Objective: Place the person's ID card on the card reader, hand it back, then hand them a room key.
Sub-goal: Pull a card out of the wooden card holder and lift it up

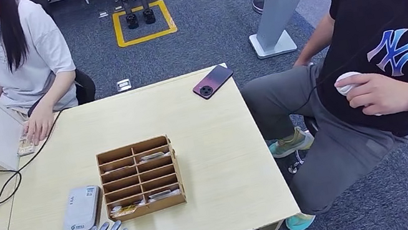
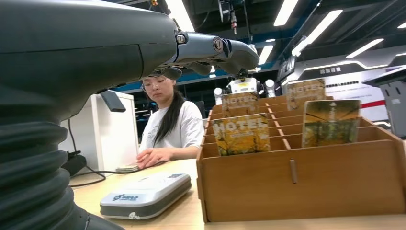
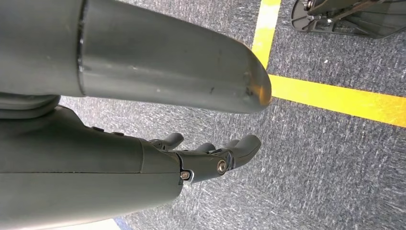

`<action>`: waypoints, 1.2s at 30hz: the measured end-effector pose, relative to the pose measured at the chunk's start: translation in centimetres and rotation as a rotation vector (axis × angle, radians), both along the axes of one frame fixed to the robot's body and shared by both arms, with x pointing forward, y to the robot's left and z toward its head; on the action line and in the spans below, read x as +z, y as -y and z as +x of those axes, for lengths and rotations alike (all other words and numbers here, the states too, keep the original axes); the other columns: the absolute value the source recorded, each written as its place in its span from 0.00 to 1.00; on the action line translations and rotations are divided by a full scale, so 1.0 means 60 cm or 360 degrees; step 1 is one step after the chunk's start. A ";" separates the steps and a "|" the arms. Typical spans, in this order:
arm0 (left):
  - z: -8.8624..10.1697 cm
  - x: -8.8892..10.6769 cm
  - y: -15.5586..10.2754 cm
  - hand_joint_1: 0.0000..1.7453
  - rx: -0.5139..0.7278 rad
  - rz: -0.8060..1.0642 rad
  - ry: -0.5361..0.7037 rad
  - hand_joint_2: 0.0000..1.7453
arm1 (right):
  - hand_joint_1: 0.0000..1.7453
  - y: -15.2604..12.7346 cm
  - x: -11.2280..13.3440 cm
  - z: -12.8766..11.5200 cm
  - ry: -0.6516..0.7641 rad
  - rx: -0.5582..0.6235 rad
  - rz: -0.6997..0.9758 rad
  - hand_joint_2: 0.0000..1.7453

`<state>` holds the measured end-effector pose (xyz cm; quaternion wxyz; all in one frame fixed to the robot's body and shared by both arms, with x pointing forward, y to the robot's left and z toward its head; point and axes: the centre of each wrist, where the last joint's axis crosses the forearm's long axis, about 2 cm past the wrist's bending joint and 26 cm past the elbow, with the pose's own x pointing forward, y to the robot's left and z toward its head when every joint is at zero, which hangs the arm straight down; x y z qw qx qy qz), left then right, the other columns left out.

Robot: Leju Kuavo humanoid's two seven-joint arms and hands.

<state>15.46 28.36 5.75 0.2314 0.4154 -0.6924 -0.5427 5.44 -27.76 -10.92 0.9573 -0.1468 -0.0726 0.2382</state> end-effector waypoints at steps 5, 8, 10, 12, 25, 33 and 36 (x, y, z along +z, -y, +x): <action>0.002 -0.002 0.012 0.00 0.0018 0.0025 0.0008 1.00 | 0.00 0.001 0.000 0.000 0.0000 -0.0014 0.0001 0.00; 0.016 -0.002 0.024 0.00 0.0094 0.0035 0.0036 1.00 | 0.00 0.001 0.000 -0.001 0.0002 -0.0020 -0.0002 0.00; 0.027 -0.002 0.030 0.00 0.0130 0.0031 0.0051 1.00 | 0.00 0.001 0.000 -0.001 0.0002 -0.0019 -0.0003 0.50; 0.038 -0.002 0.036 0.00 0.0137 0.0030 0.0061 1.00 | 0.00 0.001 0.000 -0.001 0.0002 -0.0012 -0.0005 1.00; 0.099 -0.002 0.087 0.00 0.0091 -0.0052 0.0052 1.00 | 0.00 0.001 0.000 0.002 0.0001 0.0029 -0.0007 1.00; 0.123 -0.003 0.105 0.00 0.0090 -0.0179 -0.0012 1.00 | 0.00 0.000 0.000 0.002 0.0001 0.0034 -0.0007 1.00; 0.126 -0.009 0.111 0.00 0.0095 -0.0210 -0.0053 1.00 | 0.00 0.000 0.000 0.002 0.0001 0.0034 -0.0006 1.00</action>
